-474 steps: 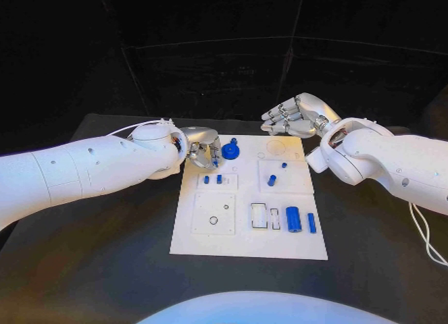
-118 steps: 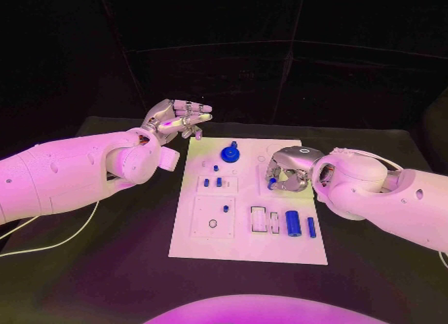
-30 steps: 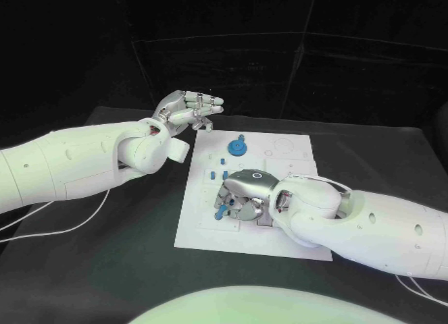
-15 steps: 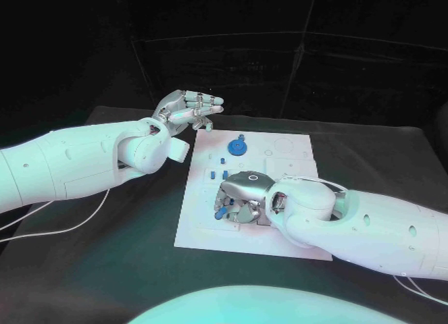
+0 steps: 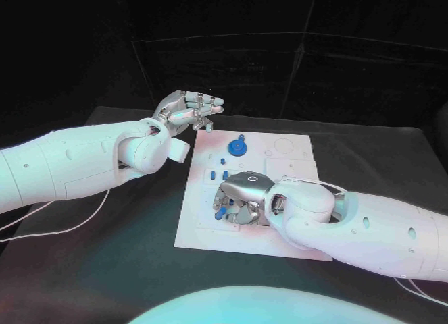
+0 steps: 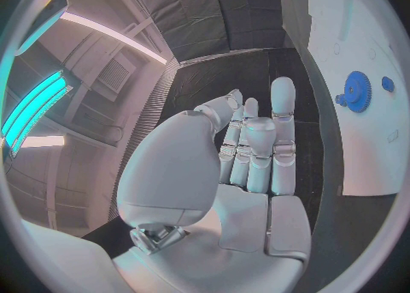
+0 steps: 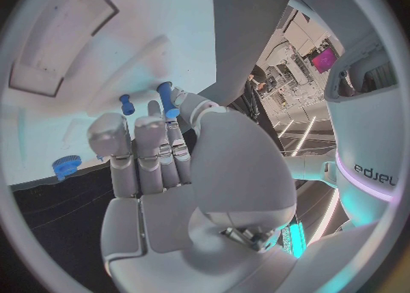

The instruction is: Assemble the parts on the task board

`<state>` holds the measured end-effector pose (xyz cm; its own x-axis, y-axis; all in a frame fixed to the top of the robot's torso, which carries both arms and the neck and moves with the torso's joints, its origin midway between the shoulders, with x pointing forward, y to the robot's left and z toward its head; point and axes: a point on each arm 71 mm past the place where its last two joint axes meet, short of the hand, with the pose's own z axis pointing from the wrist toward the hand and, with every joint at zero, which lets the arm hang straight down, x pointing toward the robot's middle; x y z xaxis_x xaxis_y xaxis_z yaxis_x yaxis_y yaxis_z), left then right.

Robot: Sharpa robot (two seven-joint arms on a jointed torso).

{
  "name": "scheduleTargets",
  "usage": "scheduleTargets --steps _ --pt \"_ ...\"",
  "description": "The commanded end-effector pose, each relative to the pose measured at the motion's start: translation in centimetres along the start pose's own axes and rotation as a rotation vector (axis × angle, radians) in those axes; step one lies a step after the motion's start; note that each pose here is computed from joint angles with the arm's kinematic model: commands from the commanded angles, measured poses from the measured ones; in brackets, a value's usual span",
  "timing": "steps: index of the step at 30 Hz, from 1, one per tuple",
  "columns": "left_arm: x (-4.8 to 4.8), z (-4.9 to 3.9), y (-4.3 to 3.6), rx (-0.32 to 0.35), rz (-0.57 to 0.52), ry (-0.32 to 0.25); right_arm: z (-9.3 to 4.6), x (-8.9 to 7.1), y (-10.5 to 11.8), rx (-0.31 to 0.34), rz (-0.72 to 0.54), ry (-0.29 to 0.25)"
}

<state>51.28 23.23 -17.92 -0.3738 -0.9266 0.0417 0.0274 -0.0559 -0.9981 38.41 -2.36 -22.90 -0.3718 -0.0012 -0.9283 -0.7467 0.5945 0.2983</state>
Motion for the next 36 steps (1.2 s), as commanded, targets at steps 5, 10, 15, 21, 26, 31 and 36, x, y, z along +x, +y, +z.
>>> scheduleTargets --steps 5,10,15,21,26,31,36 --pt "0.13 0.04 -0.11 0.002 -0.008 0.012 0.1 -0.4 0.3 -0.014 0.005 -0.052" --pt "0.13 0.04 -0.11 0.002 -0.008 0.012 0.1 -0.4 0.5 -0.02 0.01 -0.054" --pt "0.12 0.03 -0.11 0.002 -0.008 0.012 0.1 -0.4 0.6 -0.022 0.013 -0.054" --pt "0.1 0.02 -0.11 0.001 -0.008 0.012 0.1 -0.3 0.8 -0.028 0.016 -0.053" --pt "0.1 0.03 -0.11 0.001 -0.008 0.012 0.2 -0.3 1.0 -0.036 0.021 -0.051" --pt "0.12 0.03 -0.1 0.0 -0.008 0.012 0.4 -0.3 1.3 -0.042 0.024 -0.052" --pt "0.13 0.03 -0.1 -0.001 -0.009 0.013 0.5 -0.2 1.2 -0.037 0.024 -0.05"
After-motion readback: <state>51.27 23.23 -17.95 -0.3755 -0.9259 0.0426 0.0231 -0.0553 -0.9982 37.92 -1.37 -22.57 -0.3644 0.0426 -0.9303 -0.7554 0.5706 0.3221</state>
